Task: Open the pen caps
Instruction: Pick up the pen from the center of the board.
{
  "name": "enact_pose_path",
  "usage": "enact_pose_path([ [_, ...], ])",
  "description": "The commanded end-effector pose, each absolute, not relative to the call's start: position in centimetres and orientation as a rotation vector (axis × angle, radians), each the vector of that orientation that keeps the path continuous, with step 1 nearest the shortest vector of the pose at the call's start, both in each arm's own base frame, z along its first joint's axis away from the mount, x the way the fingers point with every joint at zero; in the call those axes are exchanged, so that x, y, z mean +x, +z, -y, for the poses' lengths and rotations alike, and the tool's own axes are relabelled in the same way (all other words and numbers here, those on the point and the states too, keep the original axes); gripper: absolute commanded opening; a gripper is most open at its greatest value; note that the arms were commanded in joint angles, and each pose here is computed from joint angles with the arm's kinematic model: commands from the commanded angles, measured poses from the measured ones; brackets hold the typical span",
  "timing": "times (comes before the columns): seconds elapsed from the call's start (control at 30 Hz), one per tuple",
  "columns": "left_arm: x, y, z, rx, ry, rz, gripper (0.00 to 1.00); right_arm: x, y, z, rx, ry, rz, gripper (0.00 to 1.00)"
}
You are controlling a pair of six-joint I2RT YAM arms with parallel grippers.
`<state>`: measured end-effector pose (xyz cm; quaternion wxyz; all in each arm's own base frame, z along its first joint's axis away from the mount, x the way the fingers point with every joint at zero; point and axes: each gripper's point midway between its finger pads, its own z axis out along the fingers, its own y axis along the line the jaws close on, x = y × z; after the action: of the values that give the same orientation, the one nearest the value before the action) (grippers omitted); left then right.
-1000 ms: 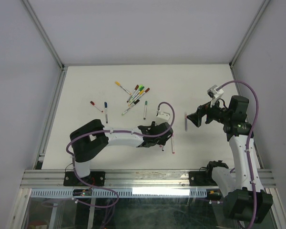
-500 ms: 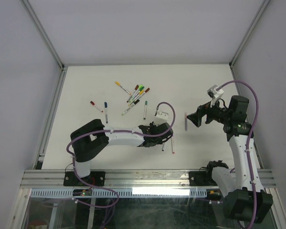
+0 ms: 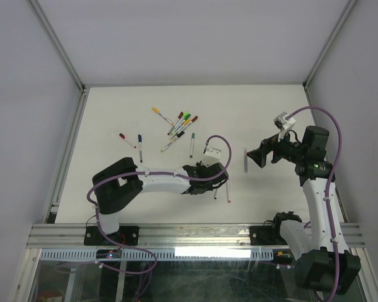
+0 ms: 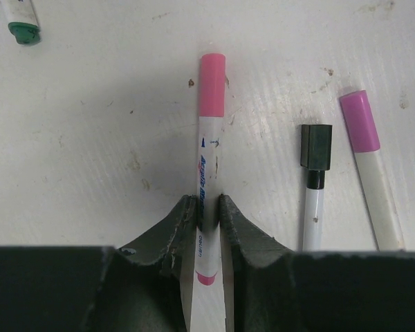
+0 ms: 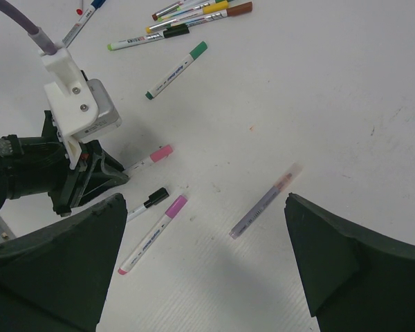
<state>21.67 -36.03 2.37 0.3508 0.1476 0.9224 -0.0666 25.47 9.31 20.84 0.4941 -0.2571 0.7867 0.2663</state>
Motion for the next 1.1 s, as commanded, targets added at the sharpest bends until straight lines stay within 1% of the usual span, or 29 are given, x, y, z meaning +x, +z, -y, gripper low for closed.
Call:
enact_pose_path([
  [0.0,20.6,1.9,33.9,0.423,-0.090,-2.425,0.18,25.9,22.5,-9.5,-0.654,0.613,-1.842,1.00],
  [0.07,20.5,1.8,34.0,0.428,-0.091,-2.429,0.19,25.9,22.4,-9.5,-0.654,0.615,-1.843,1.00],
  [0.3,20.7,1.9,34.5,0.431,-0.102,-2.428,0.29,26.0,22.4,-9.5,-0.655,0.616,-1.843,1.00],
  [0.57,20.4,2.3,35.3,0.442,-0.142,-2.440,0.35,25.9,22.4,-9.6,-0.660,0.621,-1.842,1.00],
  [0.7,20.4,2.6,35.4,0.437,-0.156,-2.437,0.40,25.9,22.4,-9.7,-0.663,0.619,-1.841,1.00],
  [0.9,20.7,4.0,35.4,0.423,-0.171,-2.413,0.41,25.9,22.3,-9.7,-0.665,0.623,-1.844,1.00],
  [1.07,20.5,4.0,35.3,0.429,-0.158,-2.423,0.41,25.9,22.3,-9.8,-0.667,0.625,-1.843,1.00],
])
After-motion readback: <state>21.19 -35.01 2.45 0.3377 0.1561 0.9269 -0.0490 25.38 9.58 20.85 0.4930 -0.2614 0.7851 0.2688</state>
